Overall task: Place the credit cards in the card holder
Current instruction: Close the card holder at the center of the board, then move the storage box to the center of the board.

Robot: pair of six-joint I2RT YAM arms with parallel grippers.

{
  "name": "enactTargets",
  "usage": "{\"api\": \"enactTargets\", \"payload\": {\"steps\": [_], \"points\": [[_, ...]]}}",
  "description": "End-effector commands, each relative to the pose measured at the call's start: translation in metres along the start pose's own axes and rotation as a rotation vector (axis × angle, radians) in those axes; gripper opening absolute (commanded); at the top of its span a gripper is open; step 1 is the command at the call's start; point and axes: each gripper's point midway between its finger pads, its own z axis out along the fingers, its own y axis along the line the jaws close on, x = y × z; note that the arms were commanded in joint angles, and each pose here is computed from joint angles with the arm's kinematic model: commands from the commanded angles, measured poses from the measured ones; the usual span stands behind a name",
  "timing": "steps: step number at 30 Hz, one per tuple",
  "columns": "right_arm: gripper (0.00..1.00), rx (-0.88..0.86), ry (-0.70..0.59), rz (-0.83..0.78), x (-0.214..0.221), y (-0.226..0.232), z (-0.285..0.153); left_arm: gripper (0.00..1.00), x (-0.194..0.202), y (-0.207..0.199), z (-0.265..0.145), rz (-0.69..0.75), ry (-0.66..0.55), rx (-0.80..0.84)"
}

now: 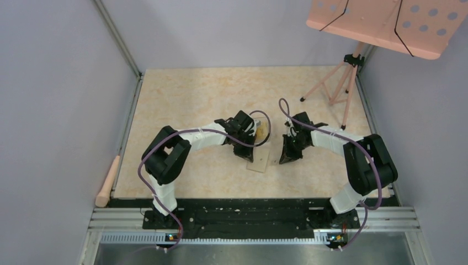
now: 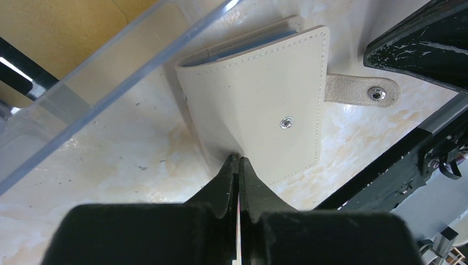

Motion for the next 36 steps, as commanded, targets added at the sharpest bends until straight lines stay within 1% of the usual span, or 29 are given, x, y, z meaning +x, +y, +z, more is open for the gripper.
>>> {"api": "enactTargets", "payload": {"steps": [1, 6, 15, 25, 30, 31, 32, 33, 36], "points": [[0.00, -0.012, -0.021, -0.015, 0.000, -0.001, -0.006, 0.00, 0.008, 0.002, 0.007, 0.022, 0.042, -0.036], [0.00, -0.047, 0.005, -0.005, 0.007, 0.001, 0.000, 0.00, 0.013, 0.004, 0.011, 0.024, 0.070, -0.064], [0.00, -0.137, 0.021, 0.031, 0.007, 0.017, 0.003, 0.00, 0.016, 0.004, 0.014, 0.037, 0.103, -0.101], [0.00, -0.227, 0.001, 0.052, -0.009, 0.041, -0.004, 0.00, 0.023, -0.005, 0.017, 0.072, 0.140, -0.107], [0.00, -0.232, -0.025, 0.041, -0.019, 0.047, -0.012, 0.00, 0.017, -0.009, 0.010, 0.078, 0.111, -0.108], [0.00, -0.226, -0.034, 0.035, -0.021, 0.047, -0.014, 0.01, 0.013, -0.011, 0.007, 0.078, 0.095, -0.104], [0.00, -0.223, -0.046, 0.029, -0.024, 0.048, -0.016, 0.05, 0.009, -0.014, 0.004, 0.078, 0.075, -0.096], [0.00, -0.221, -0.060, 0.023, -0.027, 0.049, -0.019, 0.11, 0.006, -0.017, 0.000, 0.075, 0.057, -0.084], [0.00, -0.215, -0.094, 0.002, -0.036, 0.052, -0.026, 0.21, -0.006, -0.022, -0.014, 0.054, 0.001, -0.053]]}}
